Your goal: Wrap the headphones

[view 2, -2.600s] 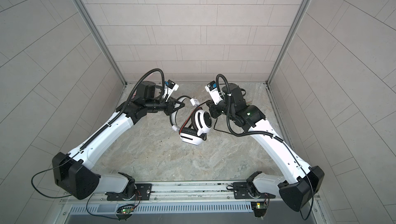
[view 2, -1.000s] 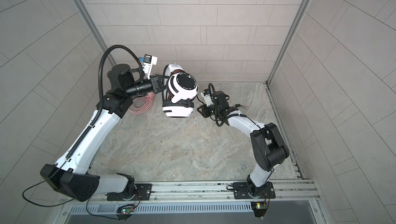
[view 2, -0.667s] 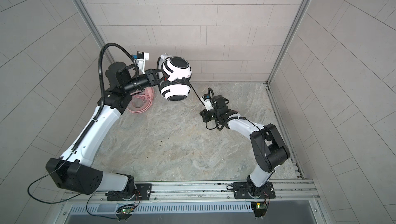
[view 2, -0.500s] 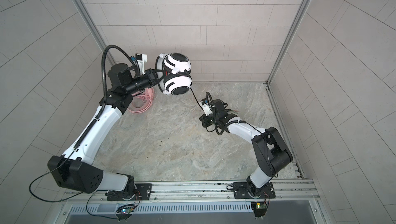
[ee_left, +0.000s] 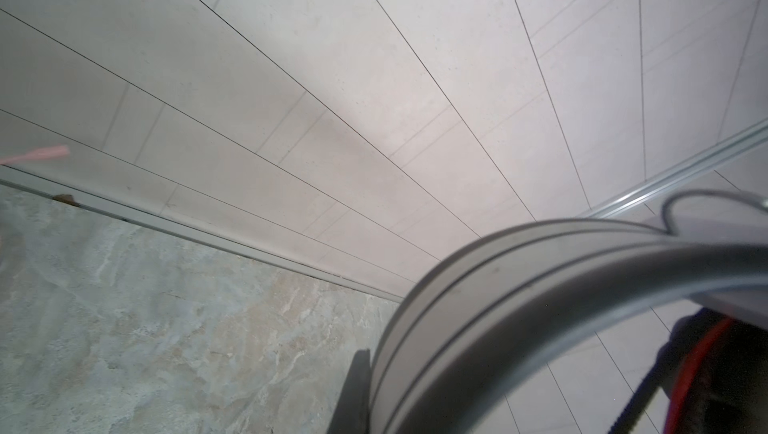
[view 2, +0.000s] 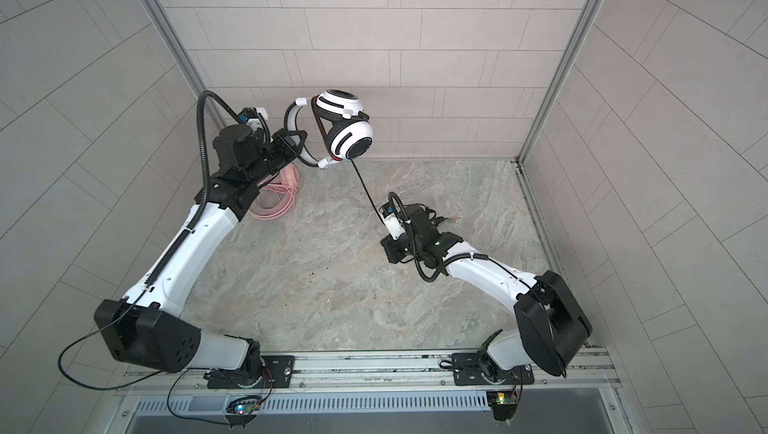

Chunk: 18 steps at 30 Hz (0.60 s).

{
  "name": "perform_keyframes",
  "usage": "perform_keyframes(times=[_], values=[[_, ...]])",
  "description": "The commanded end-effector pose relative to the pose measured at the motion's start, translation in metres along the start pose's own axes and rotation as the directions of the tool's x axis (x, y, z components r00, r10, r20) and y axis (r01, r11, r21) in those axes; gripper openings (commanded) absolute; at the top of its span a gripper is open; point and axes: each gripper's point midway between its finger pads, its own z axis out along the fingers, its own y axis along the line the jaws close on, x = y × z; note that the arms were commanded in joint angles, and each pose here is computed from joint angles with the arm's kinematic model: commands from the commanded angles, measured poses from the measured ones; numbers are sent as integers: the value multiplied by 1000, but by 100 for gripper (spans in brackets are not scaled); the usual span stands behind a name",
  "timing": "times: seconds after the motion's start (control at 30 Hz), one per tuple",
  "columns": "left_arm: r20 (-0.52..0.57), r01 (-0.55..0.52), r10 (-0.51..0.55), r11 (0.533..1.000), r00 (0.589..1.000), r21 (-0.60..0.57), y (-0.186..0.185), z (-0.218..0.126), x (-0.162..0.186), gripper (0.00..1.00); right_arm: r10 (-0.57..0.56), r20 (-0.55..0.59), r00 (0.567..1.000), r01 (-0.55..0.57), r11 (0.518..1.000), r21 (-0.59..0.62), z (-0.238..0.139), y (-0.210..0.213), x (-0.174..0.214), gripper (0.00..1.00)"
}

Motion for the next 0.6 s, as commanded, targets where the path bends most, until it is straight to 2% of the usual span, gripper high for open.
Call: perform_keyframes(times=[0.0, 0.27, 0.43, 0.57], values=[[233, 49, -54, 998, 971, 27, -12, -13, -54, 0, -30, -79, 996, 32, 999, 19, -17, 8, 20, 0], [286, 72, -42, 993, 957, -95, 25, 6, -54, 0, -151, -90, 984, 152, 988, 12, -55, 49, 5, 0], [245, 18, 29, 982, 969, -186, 48, 20, -40, 0, -189, -66, 980, 191, 982, 17, -77, 62, -10, 0], [241, -26, 101, 954, 965, -299, 74, 20, -29, 0, -191, -30, 981, 192, 981, 21, -93, 66, -24, 0]])
